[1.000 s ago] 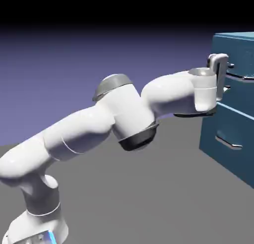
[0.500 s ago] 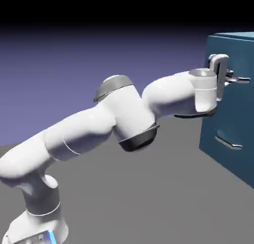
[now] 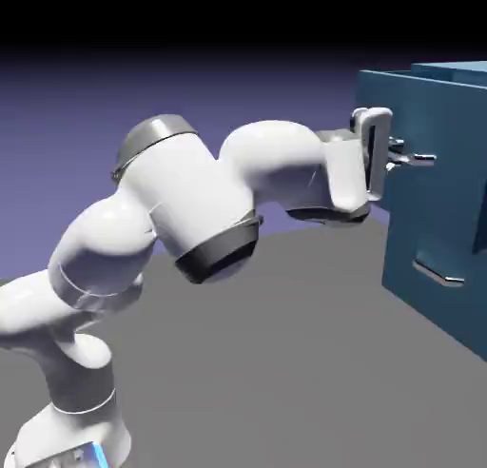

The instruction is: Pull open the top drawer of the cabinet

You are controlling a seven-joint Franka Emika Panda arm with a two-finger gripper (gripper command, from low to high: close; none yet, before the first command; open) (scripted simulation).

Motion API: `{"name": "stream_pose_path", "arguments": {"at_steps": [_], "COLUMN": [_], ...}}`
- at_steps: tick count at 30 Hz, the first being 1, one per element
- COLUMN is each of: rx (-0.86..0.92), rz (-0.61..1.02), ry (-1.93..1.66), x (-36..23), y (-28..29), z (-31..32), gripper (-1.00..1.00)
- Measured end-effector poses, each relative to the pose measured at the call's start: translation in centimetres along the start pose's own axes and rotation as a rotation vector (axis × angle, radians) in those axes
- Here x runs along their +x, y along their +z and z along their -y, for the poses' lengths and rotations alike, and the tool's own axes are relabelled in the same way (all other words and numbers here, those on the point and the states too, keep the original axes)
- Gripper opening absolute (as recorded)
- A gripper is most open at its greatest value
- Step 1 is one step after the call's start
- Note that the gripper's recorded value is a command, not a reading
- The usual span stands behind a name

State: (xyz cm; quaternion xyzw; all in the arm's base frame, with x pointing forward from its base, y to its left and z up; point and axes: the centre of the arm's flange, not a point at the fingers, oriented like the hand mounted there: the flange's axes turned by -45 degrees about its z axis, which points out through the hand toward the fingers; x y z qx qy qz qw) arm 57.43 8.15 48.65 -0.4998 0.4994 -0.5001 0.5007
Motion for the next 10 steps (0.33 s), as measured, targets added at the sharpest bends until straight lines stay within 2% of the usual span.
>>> {"name": "stream_pose_path", "arguments": {"at_steps": [7, 8, 10], "rx": [0.001, 0.001, -0.002], "rz": [0.001, 0.0, 0.0], "ry": [-0.001, -0.001, 0.0], "x": [0.0, 0.0, 0.0], "y": [-7.4, -8.4, -8.4], "z": [0.0, 0.0, 0.0], "gripper": [-1.0, 1.0, 1.0]}}
